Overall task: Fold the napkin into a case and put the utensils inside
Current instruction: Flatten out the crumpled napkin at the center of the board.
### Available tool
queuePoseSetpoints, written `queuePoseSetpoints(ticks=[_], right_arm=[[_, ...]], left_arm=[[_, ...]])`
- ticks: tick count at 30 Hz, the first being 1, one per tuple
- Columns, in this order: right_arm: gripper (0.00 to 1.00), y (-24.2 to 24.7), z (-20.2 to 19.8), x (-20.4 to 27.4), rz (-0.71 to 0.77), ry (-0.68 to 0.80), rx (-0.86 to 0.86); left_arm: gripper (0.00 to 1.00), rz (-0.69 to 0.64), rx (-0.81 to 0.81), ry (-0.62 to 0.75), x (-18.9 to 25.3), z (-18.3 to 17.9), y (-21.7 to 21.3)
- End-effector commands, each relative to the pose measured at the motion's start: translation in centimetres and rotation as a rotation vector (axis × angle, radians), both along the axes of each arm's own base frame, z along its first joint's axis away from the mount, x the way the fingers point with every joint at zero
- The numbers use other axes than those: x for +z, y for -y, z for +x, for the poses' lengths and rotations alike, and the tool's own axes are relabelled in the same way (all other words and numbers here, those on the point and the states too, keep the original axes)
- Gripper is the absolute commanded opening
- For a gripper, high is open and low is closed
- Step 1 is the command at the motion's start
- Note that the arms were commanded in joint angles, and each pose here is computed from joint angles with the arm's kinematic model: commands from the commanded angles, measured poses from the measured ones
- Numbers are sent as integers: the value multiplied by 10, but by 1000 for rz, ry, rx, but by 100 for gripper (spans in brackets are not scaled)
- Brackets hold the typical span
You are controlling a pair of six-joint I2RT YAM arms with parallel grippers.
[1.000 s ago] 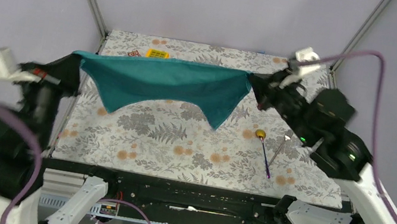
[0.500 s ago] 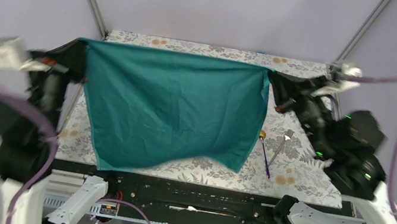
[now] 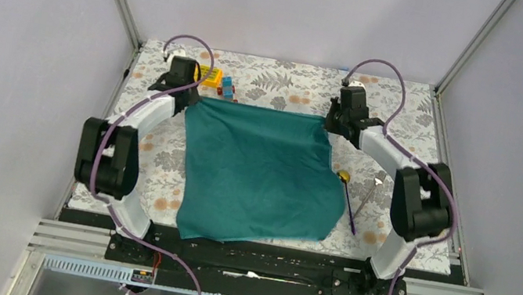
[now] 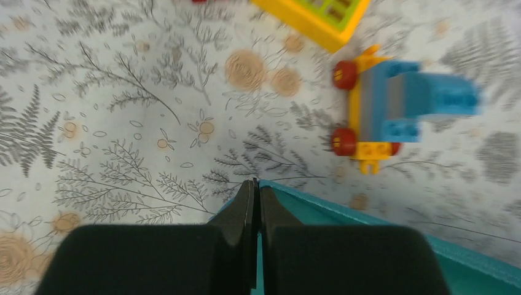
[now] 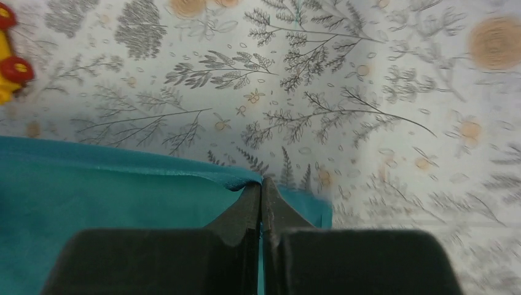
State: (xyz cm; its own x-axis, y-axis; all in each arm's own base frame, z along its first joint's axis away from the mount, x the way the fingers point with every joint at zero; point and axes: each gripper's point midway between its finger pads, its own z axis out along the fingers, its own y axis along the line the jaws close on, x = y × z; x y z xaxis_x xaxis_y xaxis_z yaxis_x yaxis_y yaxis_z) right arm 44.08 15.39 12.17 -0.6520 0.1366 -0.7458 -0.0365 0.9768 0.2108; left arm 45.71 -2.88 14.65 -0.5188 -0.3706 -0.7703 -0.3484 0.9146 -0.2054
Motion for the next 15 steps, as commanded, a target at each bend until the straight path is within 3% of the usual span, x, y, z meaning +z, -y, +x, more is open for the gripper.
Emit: queuePoseSetpoints(ticks=[1, 6, 15], right_arm=[[0, -14, 52, 1, 132, 20, 50], [0, -19, 66, -17, 118, -31, 101], [0, -21, 65, -7, 125, -49, 116]], left_arm=[[0, -13, 53, 159, 26, 40, -15], [0, -17, 13, 163, 19, 52, -10], [0, -32, -11, 109, 24, 50, -8]])
